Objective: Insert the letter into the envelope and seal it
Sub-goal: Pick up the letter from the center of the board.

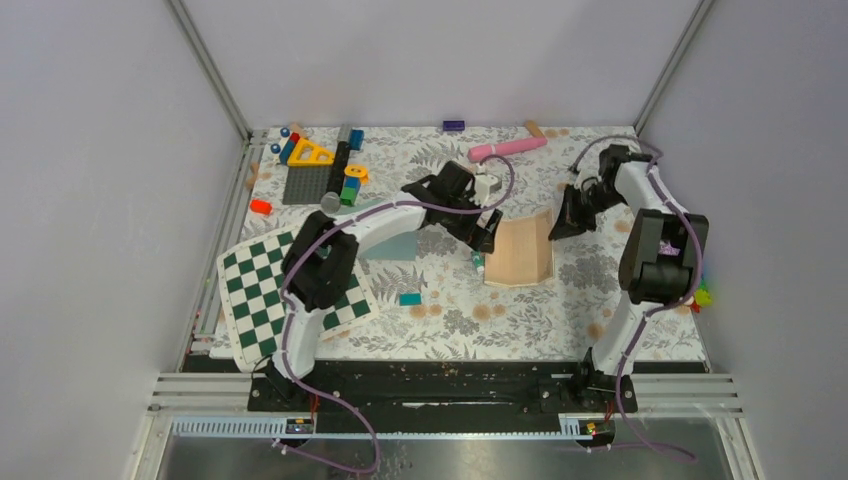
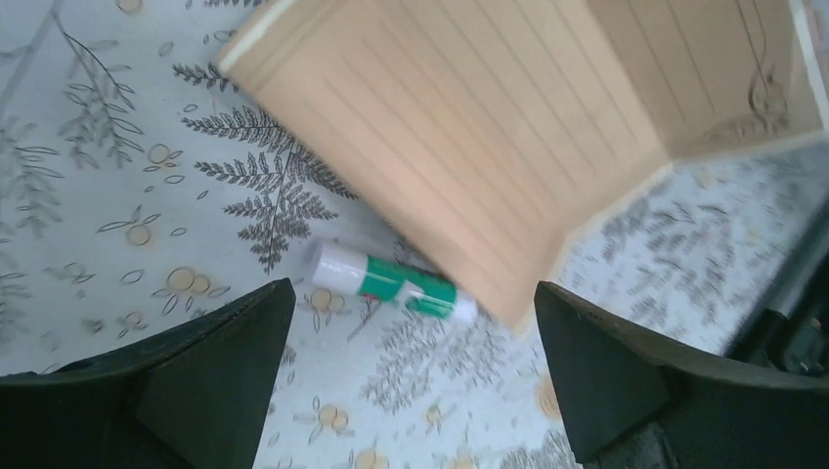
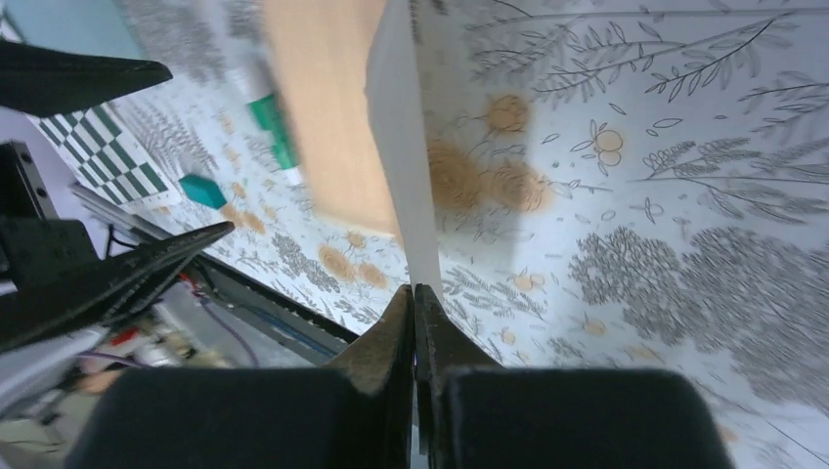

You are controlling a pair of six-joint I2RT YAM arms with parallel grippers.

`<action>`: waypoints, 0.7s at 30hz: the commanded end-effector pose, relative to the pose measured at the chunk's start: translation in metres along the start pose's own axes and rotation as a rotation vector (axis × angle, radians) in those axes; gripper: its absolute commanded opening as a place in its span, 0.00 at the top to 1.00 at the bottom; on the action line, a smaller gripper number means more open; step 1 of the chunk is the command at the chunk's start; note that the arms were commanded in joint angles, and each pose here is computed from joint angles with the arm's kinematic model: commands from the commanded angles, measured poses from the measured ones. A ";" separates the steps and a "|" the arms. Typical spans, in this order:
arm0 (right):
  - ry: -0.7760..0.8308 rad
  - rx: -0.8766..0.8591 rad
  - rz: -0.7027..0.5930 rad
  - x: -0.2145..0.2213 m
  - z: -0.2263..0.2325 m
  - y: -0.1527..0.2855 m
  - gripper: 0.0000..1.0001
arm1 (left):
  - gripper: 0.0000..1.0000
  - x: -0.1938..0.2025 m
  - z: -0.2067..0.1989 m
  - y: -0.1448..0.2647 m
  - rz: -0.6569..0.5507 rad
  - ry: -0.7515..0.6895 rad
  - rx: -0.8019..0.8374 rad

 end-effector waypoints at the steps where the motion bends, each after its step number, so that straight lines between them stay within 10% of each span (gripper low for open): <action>1: 0.296 -0.003 -0.205 0.017 0.055 0.092 1.00 | 0.01 -0.061 -0.030 0.097 -0.244 -0.190 0.112; 12: 0.716 0.134 -0.270 0.088 0.135 0.192 1.00 | 0.01 -0.108 -0.079 0.236 -0.498 -0.593 0.098; 21: 1.005 0.114 -0.311 0.139 0.169 0.226 1.00 | 0.01 -0.114 -0.100 0.257 -0.541 -0.774 0.222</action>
Point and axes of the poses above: each gripper's point midway between its finger pads, its own y axis back along the fingers, its own z axis along the line the jaws close on, x = y × z, the point moved 8 cm from there along y, back along the fingers
